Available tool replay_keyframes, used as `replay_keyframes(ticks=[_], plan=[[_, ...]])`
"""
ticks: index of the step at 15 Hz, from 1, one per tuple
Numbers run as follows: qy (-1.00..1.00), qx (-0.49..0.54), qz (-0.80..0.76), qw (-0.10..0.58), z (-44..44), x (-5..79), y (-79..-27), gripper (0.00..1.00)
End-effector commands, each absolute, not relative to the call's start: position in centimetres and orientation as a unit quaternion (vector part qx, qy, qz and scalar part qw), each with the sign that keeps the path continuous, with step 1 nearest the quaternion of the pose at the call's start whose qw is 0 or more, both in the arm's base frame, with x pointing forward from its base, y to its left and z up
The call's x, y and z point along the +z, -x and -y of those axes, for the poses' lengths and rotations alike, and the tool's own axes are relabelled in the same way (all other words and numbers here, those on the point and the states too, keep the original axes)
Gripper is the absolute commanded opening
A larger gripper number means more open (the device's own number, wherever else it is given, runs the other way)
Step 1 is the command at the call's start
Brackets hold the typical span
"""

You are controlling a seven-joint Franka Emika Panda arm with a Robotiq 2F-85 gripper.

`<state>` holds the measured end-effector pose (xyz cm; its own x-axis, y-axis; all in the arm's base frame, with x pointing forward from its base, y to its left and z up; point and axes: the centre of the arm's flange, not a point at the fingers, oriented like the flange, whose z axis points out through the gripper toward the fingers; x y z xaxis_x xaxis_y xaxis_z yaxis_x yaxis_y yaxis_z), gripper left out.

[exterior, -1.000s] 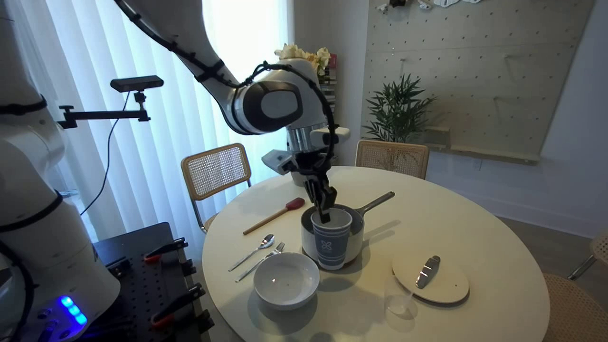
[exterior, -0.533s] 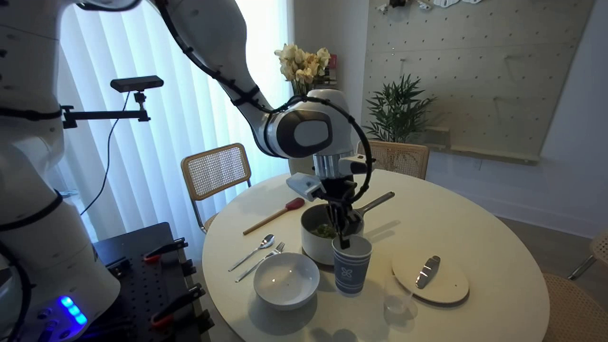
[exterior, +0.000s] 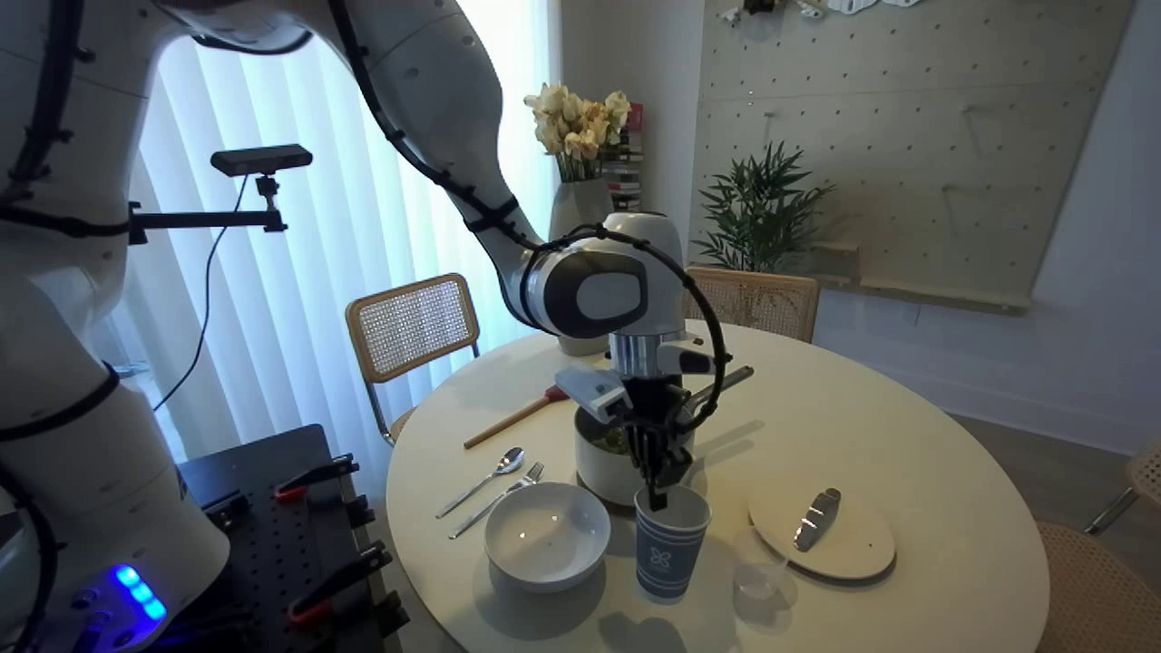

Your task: Swap the places of the cup and the cutlery

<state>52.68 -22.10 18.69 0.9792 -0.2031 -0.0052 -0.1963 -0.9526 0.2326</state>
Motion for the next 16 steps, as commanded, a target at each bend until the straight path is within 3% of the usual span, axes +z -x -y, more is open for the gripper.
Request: replay_keyframes(ticks=[1, 16], plan=[[-0.989, -0.021, 0.097, 0.105, 22.7, 17.7, -52.5, 0.01], [-0.992, 0.016, 0.086, 0.096, 22.5, 14.0, -50.6, 0.01]])
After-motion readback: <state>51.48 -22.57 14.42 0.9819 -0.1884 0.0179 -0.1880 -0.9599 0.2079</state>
